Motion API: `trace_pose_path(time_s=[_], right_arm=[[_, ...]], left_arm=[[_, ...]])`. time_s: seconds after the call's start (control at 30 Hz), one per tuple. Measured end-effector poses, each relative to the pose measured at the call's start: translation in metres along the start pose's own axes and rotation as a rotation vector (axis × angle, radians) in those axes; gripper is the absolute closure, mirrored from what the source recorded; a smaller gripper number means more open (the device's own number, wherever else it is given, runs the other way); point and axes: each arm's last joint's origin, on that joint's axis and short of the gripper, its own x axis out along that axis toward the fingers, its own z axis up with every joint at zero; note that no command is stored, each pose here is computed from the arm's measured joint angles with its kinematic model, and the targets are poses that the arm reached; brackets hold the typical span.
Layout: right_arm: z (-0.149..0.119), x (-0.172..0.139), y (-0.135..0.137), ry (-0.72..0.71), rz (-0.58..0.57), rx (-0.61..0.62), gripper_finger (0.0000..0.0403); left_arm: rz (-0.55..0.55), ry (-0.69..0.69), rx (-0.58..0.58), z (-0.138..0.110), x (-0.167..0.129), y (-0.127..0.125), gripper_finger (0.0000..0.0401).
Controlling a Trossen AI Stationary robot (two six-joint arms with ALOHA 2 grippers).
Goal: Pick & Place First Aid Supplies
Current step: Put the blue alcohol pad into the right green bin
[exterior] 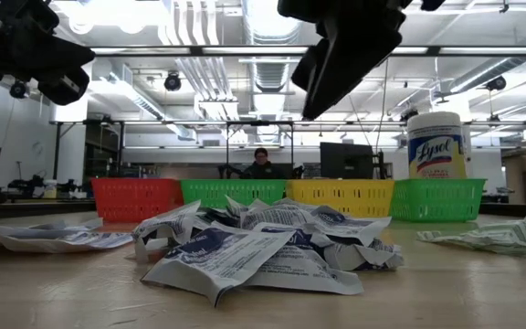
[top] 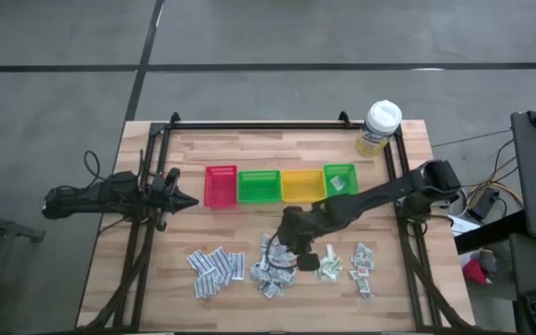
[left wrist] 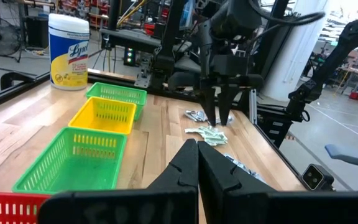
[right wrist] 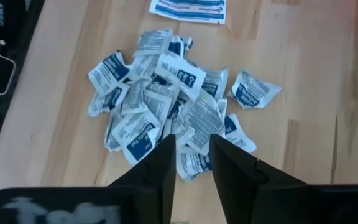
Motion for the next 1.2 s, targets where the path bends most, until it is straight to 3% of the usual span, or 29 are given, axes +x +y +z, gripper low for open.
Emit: trace_pose_path(time_s=[0.8,1.2], right_arm=[[0.003,0.056,-0.009,0.189,-0.033,0.047,0.0257],[0.003,0.059,-0.021,0.201,-0.055,0.073,0.0246]], left_arm=[[0.001,0.005,0.000,0.000,0.001,0.000,0.0401],[0.001,0.006,0.000,0.000,0.001,0.000,0.0401]])
